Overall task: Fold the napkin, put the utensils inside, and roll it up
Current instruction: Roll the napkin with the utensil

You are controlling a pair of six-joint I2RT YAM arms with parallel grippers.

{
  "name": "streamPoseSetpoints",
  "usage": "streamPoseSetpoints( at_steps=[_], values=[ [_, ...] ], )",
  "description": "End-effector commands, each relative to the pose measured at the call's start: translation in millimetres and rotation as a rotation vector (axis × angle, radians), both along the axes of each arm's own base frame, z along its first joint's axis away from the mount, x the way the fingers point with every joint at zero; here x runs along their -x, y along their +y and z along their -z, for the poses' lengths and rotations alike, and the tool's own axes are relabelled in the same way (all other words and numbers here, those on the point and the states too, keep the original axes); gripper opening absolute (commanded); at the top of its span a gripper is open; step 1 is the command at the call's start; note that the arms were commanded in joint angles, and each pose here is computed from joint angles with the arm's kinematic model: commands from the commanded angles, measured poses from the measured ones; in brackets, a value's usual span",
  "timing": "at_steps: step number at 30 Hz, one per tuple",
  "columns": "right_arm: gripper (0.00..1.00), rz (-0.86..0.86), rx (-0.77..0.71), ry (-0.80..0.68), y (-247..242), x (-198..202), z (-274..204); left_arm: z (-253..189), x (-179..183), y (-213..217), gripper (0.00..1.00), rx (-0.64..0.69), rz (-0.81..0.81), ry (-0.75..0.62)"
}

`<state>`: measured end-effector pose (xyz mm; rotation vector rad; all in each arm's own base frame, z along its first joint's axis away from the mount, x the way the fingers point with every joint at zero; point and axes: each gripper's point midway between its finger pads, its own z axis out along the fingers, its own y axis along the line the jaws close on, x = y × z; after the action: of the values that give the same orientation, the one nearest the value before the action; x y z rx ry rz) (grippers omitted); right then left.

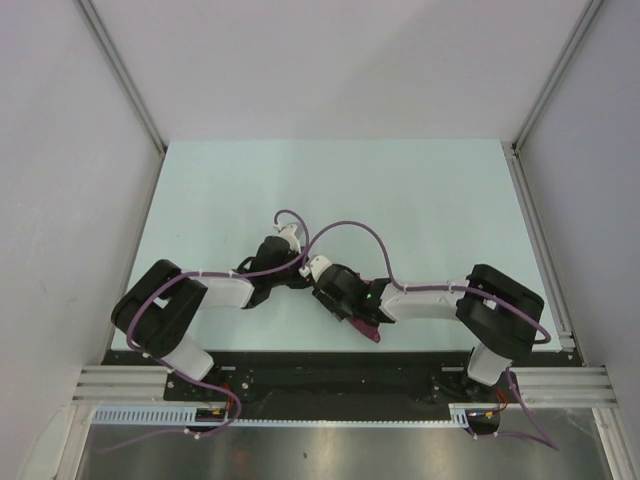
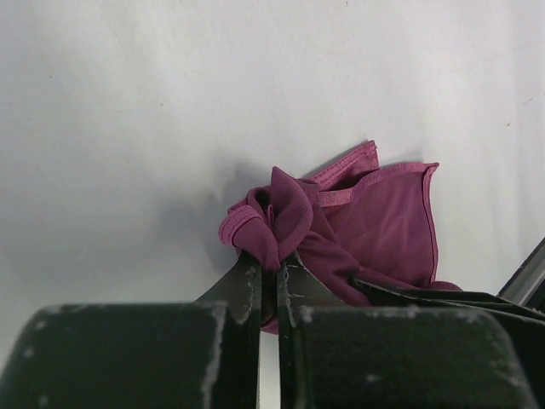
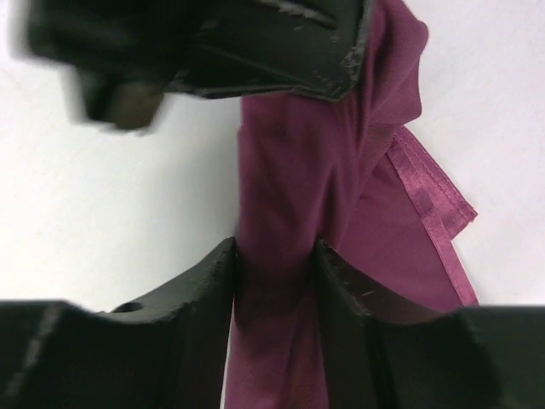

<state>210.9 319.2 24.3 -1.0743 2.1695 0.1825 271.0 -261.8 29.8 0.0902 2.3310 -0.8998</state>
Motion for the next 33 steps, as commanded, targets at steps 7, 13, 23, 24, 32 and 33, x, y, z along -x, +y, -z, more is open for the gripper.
streamPoseSetpoints(
  at_steps=[7, 13, 23, 24, 32, 33],
  values=[
    [0.15, 0.062, -0.236, 0.495, -7.6, 40.7, 36.2, -43.3, -9.1, 3.8, 0.67, 0.01, -0.036, -0.104],
    [0.08, -0.001, -0.494, 0.653, 16.4, 47.6, 18.0, -66.9, -8.4, 39.4, 0.88, -0.034, -0.159, -0.188],
    [0.06, -0.024, -0.69, 0.83, 14.6, 40.0, 13.8, -49.7, 13.7, 47.2, 0.92, -0.033, -0.119, -0.168],
    [0.06, -0.02, -0.691, 0.843, 13.7, 39.2, 14.9, -45.0, 14.3, 45.7, 0.92, -0.037, -0.111, -0.155],
    [0.04, 0.044, -0.73, 0.96, -1.0, 29.2, 29.0, -35.1, 3.2, 33.1, 0.91, -0.016, -0.095, -0.156],
    [0.04, 0.041, -0.737, 0.969, -0.9, 27.8, 27.9, -35.1, 1.2, 31.0, 0.9, -0.01, -0.092, -0.157]
  ],
)
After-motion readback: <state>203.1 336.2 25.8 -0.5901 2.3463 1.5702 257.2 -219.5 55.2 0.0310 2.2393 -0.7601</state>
